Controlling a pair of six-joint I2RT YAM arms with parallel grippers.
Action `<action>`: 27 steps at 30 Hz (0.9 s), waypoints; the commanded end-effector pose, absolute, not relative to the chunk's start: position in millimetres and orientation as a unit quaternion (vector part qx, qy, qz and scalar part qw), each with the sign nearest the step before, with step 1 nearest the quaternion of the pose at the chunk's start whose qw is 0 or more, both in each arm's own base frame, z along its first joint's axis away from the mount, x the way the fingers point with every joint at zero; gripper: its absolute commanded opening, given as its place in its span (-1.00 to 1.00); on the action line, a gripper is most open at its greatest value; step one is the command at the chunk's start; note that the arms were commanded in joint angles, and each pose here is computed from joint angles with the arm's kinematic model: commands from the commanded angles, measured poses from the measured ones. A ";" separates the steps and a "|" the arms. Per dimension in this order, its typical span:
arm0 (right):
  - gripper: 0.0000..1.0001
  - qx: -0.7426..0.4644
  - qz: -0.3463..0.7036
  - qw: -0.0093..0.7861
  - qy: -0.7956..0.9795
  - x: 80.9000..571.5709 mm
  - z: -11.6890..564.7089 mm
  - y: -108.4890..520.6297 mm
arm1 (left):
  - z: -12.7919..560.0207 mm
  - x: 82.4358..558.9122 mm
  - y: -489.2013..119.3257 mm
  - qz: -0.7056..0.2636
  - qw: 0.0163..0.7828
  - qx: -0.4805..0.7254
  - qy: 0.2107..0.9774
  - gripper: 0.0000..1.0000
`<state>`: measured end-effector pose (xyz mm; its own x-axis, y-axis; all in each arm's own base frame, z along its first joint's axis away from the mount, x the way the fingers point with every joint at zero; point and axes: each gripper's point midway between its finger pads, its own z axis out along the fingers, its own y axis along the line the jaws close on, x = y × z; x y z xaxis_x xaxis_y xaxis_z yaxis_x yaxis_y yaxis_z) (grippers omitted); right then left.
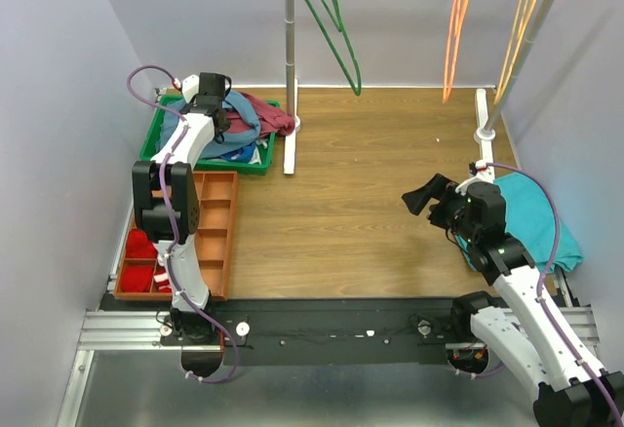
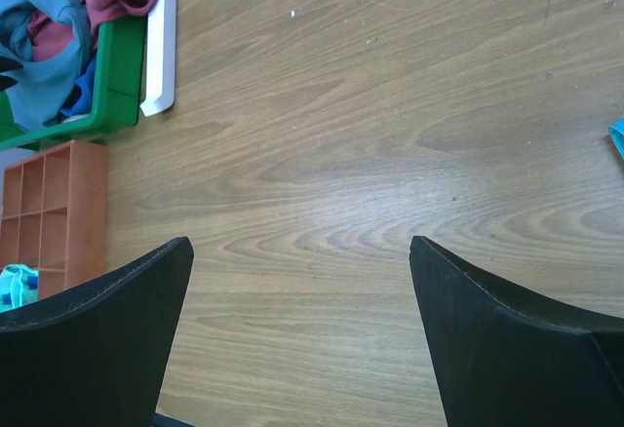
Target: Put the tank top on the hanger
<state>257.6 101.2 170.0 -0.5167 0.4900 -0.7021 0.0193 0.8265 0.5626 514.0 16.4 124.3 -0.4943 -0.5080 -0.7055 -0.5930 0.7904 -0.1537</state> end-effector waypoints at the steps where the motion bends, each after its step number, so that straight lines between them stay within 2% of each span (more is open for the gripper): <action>1: 1.00 0.140 0.261 0.473 0.830 256.3 171.6 103.9 | 127.9 512.1 29.2 0.080 0.395 -0.327 0.855 -0.38; 2: 1.00 0.140 0.259 0.472 0.831 255.7 170.9 103.4 | 131.3 512.1 29.8 0.080 0.399 -0.327 0.853 -0.50; 3: 1.00 0.138 0.258 0.475 0.830 255.7 171.9 102.7 | 135.3 512.5 29.5 0.078 0.402 -0.324 0.853 -0.73; 5: 1.00 0.137 0.257 0.476 0.829 255.7 173.7 102.6 | 151.0 512.9 29.7 0.075 0.416 -0.319 0.848 -0.97; 15: 1.00 0.138 0.273 0.481 0.822 258.8 185.7 107.1 | 237.6 506.7 26.8 0.043 0.489 -0.295 0.820 -0.99; 17: 1.00 0.137 0.275 0.478 0.823 258.8 185.0 108.4 | 234.3 510.3 25.5 0.045 0.477 -0.291 0.828 -0.50; 18: 1.00 0.138 0.275 0.477 0.823 259.2 184.9 108.6 | 228.2 512.6 23.3 0.046 0.469 -0.288 0.834 -0.10; 20: 1.00 0.139 0.277 0.476 0.823 259.7 184.9 109.1 | 202.7 518.1 23.3 0.057 0.441 -0.293 0.847 0.10; 25: 1.00 0.143 0.279 0.476 0.821 262.3 186.3 109.8 | 155.8 543.5 21.8 0.070 0.409 -0.292 0.862 0.29; 27: 1.00 0.141 0.278 0.474 0.824 263.1 187.1 110.6 | 157.5 557.6 20.3 0.066 0.418 -0.285 0.860 0.34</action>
